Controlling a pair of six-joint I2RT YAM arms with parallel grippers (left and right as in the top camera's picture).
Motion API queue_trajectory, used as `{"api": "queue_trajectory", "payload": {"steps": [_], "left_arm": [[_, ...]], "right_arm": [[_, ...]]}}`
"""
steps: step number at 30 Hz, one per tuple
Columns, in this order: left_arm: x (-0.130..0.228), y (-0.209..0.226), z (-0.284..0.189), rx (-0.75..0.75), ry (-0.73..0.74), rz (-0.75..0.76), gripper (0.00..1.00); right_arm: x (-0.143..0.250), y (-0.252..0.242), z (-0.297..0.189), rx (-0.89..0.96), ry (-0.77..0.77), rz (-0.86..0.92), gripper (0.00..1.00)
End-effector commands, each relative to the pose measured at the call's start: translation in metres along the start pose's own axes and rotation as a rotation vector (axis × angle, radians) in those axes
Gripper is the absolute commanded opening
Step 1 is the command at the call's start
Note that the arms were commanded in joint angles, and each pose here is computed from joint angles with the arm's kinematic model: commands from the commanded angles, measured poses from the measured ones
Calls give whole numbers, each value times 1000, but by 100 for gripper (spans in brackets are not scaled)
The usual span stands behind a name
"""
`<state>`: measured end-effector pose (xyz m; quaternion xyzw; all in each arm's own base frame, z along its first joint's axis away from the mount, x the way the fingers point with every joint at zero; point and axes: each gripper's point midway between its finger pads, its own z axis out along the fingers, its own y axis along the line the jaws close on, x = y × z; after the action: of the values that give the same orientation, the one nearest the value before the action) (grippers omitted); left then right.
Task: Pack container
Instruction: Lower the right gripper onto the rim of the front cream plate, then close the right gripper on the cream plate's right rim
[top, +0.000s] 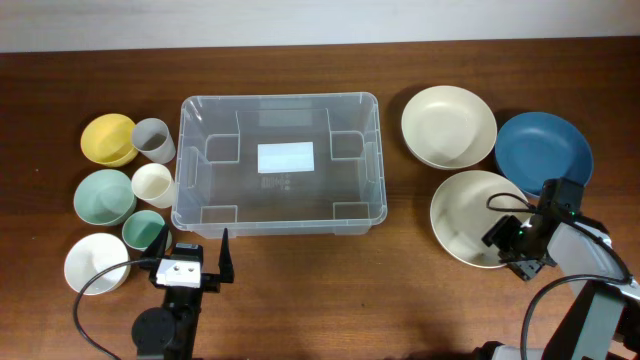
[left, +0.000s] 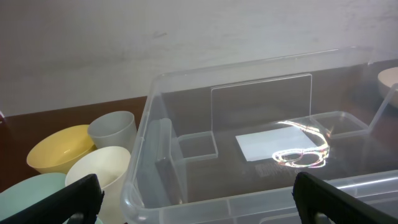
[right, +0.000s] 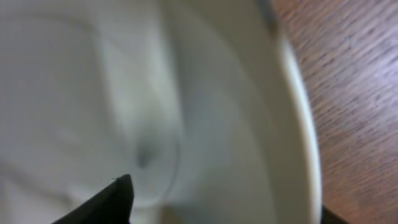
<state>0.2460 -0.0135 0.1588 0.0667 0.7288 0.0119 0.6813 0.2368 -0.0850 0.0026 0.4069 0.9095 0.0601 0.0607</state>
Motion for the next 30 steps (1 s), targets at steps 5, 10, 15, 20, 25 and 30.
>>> {"api": "queue_trajectory", "payload": {"steps": [5,10,15,20,25,30], "left_arm": [[1,2,0,-12,3,12,100],[1,2,0,-12,3,12,100],[1,2,0,-12,3,12,100],[1,2,0,-12,3,12,100],[1,2,0,-12,3,12,100],[1,2,0,-12,3,12,100]], "right_arm": [[7,-3,-6,17,45,17,11],[7,0,-30,26,65,19,4],[1,15,-93,-16,23,-13,4],[-6,39,-162,-139,-107,-69,4],[-19,46,-235,-194,-354,-100,9],[-5,25,-200,-95,-267,-73,71]]}}
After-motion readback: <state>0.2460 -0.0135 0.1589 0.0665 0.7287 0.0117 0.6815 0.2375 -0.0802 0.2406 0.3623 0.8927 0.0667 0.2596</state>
